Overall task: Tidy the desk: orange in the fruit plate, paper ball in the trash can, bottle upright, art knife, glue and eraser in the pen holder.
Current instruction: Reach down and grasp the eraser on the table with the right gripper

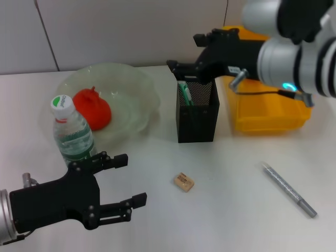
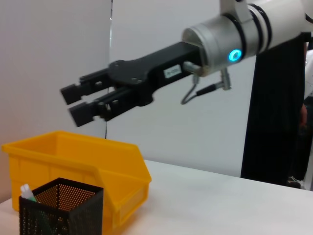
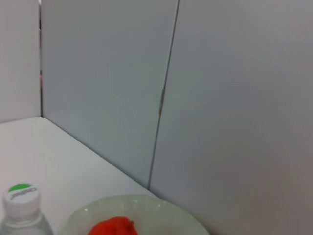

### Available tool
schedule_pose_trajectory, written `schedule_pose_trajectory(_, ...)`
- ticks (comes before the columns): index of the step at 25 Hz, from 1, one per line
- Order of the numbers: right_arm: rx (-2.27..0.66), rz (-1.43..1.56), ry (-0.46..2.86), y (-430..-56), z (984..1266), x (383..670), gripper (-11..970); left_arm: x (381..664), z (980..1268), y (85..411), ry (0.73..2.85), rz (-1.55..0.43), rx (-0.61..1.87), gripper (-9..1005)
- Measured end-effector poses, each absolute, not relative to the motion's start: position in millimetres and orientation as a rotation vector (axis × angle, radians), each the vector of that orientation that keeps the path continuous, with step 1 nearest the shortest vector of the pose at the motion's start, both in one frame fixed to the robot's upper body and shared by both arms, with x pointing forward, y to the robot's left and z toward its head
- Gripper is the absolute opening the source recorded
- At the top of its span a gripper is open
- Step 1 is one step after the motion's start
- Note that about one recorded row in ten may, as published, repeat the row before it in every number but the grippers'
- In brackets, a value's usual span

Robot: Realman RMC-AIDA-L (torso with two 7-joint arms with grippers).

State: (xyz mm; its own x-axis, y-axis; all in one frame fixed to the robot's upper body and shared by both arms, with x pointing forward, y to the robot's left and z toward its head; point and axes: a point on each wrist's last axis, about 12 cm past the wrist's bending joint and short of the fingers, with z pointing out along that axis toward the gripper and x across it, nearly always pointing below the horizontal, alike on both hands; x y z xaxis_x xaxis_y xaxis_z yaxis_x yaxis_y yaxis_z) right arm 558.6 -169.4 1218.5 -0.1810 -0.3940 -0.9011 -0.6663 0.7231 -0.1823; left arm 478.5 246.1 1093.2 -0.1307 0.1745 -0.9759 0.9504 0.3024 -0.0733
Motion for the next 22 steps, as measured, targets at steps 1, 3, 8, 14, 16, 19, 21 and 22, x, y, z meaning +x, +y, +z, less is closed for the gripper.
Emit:
schedule_pose_trajectory(1,-0.833,0.316,1.800,-172,1217,556,766,478,1093,246,1.554,-0.958,1.067,861)
schedule_pose_trajectory(3,-0.834,0.344,1.793,-175,1213,552,766,480,1094,249,1.552,-0.958,1.038,861)
schedule_pose_trajectory(8,-0.842,0.383,1.846,-189,1204,544,765,483,1094,251,1.548,-0.955,1.014,861)
schedule_pose_trajectory(14,-0.832,0.469,1.906,-203,1201,543,765,483,1094,251,1.547,-0.956,1.014,861)
schedule_pose_trajectory(16,-0.835,0.502,1.888,-208,1201,541,765,484,1092,253,1.553,-0.957,1.002,861)
schedule_pose_trajectory(19,-0.845,0.558,1.846,-212,1201,537,766,485,1092,253,1.553,-0.959,0.986,861)
schedule_pose_trajectory(21,-0.850,0.587,1.835,-216,1201,534,766,486,1093,253,1.551,-0.961,0.982,861)
schedule_pose_trajectory(22,-0.852,0.607,1.839,-222,1200,533,766,485,1092,254,1.552,-0.962,0.978,861)
